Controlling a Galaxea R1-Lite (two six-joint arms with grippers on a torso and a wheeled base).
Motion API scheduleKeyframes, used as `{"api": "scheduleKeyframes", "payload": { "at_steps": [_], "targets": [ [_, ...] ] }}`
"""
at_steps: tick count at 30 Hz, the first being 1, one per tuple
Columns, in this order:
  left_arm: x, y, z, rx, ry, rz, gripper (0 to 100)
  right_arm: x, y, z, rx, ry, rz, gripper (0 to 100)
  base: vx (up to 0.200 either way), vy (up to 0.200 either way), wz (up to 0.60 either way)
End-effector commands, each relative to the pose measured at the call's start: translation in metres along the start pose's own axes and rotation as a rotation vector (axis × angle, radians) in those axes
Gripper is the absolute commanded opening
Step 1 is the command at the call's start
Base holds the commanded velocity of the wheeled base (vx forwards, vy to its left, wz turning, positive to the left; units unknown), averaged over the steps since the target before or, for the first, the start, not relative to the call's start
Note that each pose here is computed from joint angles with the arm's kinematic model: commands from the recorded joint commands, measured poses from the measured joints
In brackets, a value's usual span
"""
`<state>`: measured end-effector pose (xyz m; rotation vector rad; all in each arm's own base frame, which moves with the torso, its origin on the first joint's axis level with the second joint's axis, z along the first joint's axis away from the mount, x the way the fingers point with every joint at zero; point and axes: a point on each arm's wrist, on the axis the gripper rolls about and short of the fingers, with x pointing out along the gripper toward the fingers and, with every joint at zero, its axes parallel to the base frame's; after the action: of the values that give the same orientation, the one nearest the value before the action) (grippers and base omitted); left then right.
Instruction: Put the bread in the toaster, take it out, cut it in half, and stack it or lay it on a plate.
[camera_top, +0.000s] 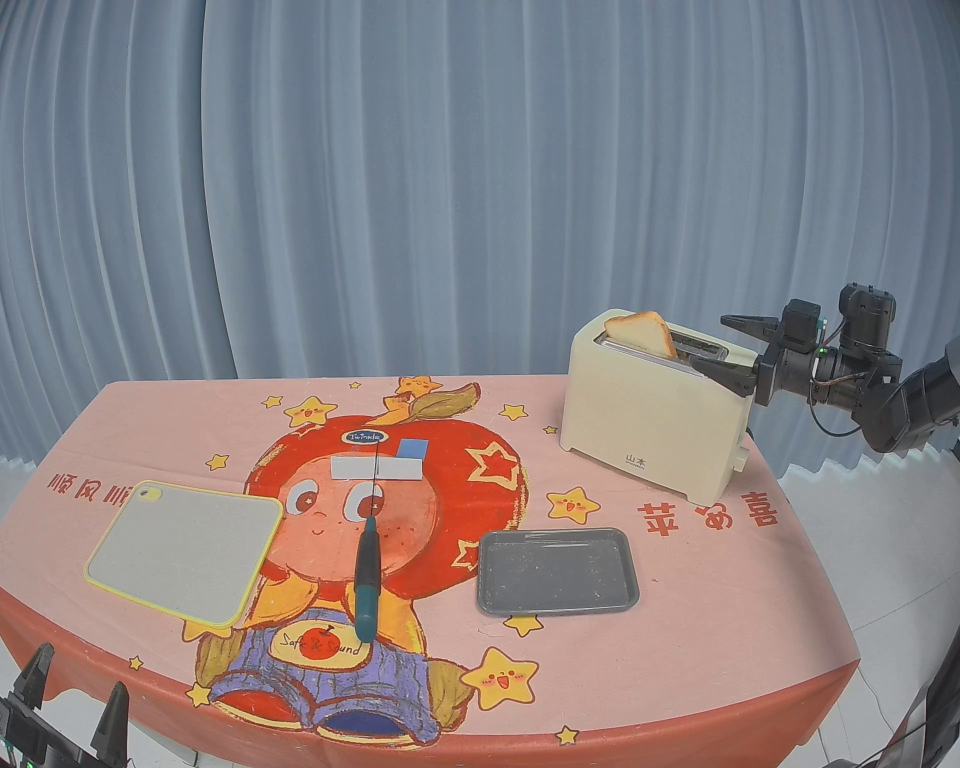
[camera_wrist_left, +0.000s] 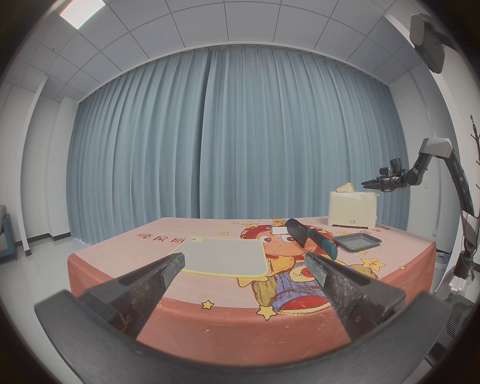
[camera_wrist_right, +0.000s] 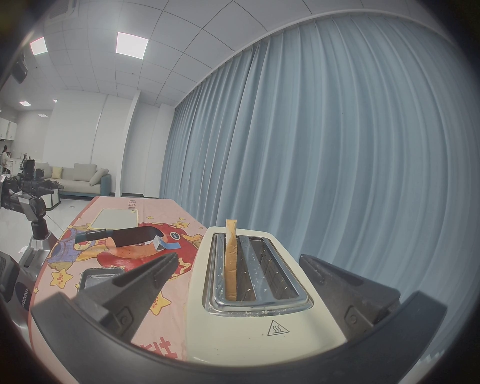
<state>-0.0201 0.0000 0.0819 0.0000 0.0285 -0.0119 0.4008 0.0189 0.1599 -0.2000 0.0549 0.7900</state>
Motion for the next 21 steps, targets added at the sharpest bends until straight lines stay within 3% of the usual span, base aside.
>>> {"api": "scheduleKeyframes", "payload": {
  "at_steps": [1, 10, 17, 21],
  "targets": [
    [0.001, 0.0, -0.005, 0.0, 0.018, 0.0, 100, 0.0, -0.001, -0.001, 0.0, 0.0, -0.001, 100, 0.0, 0.0, 0.0],
    [0.001, 0.0, -0.005, 0.0, 0.018, 0.0, 100, -0.008, 0.003, 0.017, -0.022, -0.026, -0.016, 100, 0.0, 0.0, 0.0],
    [0.001, 0.0, -0.005, 0.0, 0.018, 0.0, 100, -0.033, 0.023, 0.032, 0.014, -0.012, -0.094, 100, 0.0, 0.0, 0.0],
    [0.001, 0.0, -0.005, 0.0, 0.018, 0.0, 100, -0.058, 0.043, 0.033, 0.043, 0.01, -0.106, 100, 0.0, 0.0, 0.0]
  ]
}}
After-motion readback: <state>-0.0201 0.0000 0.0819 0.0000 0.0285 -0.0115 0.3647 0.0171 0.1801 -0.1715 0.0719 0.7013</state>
